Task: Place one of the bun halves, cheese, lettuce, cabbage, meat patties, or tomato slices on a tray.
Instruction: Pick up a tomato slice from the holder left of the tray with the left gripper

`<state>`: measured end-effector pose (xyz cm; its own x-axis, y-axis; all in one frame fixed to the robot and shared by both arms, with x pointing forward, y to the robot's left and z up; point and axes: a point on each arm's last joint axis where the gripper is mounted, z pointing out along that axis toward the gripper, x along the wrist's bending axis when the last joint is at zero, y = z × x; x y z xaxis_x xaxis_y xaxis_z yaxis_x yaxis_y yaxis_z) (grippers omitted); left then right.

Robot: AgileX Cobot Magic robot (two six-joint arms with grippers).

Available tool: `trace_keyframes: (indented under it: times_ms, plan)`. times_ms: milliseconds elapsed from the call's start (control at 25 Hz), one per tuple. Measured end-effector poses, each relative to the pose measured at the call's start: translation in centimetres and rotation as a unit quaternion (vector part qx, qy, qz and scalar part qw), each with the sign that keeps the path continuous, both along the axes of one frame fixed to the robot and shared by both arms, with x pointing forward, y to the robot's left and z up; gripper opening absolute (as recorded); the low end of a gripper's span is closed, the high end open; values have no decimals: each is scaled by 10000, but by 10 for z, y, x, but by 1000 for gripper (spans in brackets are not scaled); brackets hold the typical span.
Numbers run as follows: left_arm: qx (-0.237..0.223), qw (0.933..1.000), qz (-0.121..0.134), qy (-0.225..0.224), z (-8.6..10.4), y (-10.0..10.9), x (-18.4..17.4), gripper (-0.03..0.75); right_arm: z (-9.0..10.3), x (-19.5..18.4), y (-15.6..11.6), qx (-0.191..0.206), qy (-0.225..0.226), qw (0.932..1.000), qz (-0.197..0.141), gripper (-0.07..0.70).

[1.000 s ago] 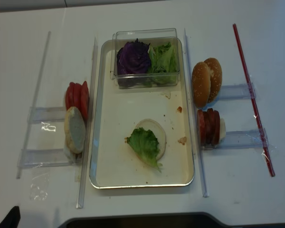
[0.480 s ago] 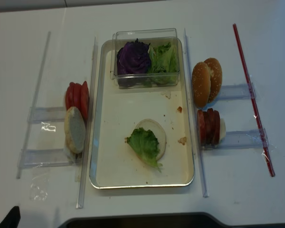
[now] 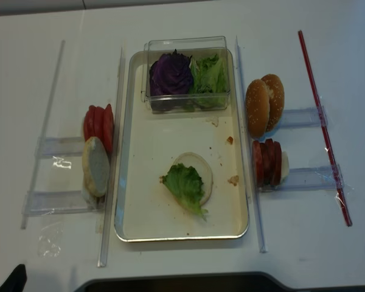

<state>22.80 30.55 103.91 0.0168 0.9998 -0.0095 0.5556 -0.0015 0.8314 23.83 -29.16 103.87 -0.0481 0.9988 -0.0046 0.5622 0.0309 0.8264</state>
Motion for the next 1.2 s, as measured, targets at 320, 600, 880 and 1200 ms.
trace_keyframes:
  times_ms: [320, 600, 880, 1200]
  plan:
    - [-67, 10000, -45, 5, 0, -1, 0, 647, 0, 0, 0, 0, 0, 10000, 0, 489]
    - [-78, 9998, -48, -190, 7, -1, -1, 647, 0, 0, 0, 0, 9, 10000, 1, 489]
    - [164, 9995, -169, -228, 51, -2, 10, 647, 0, 0, 0, 0, 7, 10000, 1, 489]
    - [163, 9994, -259, 187, 119, -4, 48, 643, 0, 0, 0, 0, 7, 10000, 1, 489]
